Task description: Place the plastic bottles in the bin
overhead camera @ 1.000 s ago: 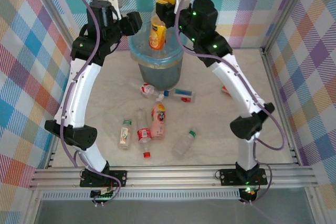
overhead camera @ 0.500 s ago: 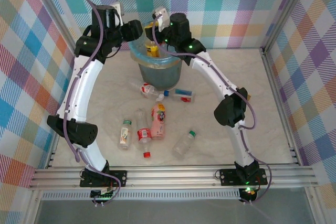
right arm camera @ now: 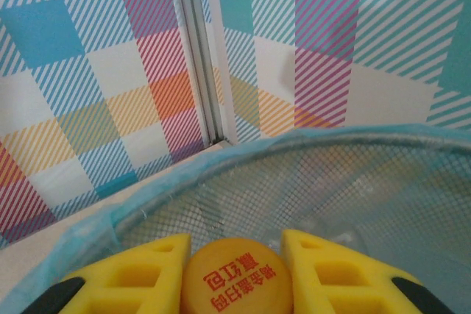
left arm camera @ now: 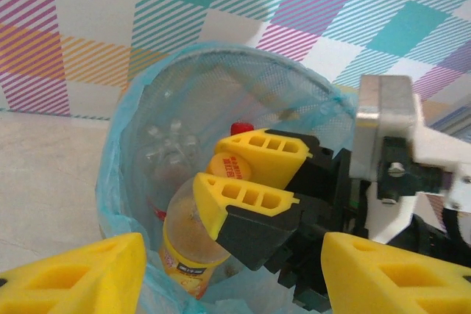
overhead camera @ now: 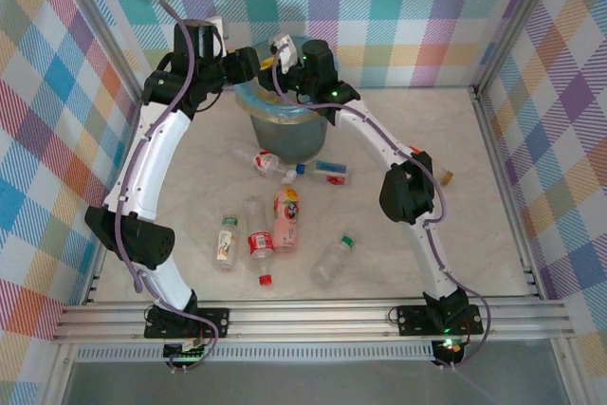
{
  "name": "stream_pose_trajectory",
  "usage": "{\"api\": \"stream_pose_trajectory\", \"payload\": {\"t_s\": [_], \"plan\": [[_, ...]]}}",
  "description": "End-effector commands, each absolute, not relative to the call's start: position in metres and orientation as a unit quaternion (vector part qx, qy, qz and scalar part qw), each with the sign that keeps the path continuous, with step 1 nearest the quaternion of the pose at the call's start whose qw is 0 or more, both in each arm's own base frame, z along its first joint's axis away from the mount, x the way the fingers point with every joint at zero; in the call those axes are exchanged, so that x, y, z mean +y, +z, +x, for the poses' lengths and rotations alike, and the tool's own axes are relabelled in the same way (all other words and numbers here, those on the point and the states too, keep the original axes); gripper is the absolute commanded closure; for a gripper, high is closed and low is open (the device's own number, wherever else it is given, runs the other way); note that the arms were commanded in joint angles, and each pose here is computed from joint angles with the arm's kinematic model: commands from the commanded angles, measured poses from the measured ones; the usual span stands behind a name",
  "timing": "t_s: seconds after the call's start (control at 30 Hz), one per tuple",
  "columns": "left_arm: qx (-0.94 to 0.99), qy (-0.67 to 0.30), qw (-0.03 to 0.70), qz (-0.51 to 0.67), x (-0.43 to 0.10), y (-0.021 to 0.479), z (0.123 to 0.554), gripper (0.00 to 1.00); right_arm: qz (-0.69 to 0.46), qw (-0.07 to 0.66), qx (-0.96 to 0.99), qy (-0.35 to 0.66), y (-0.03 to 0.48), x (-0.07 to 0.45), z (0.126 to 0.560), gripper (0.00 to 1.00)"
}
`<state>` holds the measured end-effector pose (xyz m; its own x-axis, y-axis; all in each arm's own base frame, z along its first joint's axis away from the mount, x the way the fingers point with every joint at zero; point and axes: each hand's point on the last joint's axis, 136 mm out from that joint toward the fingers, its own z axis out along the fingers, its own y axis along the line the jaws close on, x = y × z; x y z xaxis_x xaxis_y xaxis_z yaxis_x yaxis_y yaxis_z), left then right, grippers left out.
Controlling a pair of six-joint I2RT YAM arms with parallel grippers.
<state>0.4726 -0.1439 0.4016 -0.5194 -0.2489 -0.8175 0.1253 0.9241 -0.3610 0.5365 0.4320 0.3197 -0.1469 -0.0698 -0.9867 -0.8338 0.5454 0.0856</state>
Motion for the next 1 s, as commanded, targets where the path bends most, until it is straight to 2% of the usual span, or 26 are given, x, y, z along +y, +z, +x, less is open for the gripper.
{"api": "stream_pose_trajectory", "payload": {"t_s": [0.0,0.27,0.33,0.4,0.43,0.63,0.83,0.97], "plan": [[0.834,-0.205,0.511,-0.031,-0.142,0.421,0.466,0.36,-0.348,0.548,0.675,0.351,0.297,0.435,0.540,0.84],[0.835,-0.210,0.507,-0.034,-0.145,0.416,0.471,0.35,-0.377,0.542,0.666,0.348,0.289,0.433,0.539,0.72],[0.836,-0.211,0.506,-0.034,-0.146,0.414,0.473,0.35,-0.383,0.540,0.662,0.350,0.292,0.433,0.536,0.62],[0.836,-0.212,0.505,-0.035,-0.146,0.413,0.474,0.35,-0.386,0.539,0.660,0.354,0.300,0.433,0.533,0.46],[0.835,-0.214,0.505,-0.035,-0.147,0.414,0.474,0.35,-0.382,0.542,0.658,0.357,0.308,0.432,0.531,0.44],[0.830,-0.215,0.513,-0.035,-0.146,0.421,0.472,0.34,-0.366,0.569,0.633,0.375,0.363,0.426,0.520,0.43],[0.834,-0.211,0.509,-0.034,-0.145,0.418,0.469,0.34,-0.353,0.562,0.631,0.402,0.394,0.421,0.506,0.43],[0.836,-0.203,0.510,-0.027,-0.142,0.421,0.463,0.34,-0.329,0.574,0.629,0.408,0.431,0.409,0.495,0.43]]}}
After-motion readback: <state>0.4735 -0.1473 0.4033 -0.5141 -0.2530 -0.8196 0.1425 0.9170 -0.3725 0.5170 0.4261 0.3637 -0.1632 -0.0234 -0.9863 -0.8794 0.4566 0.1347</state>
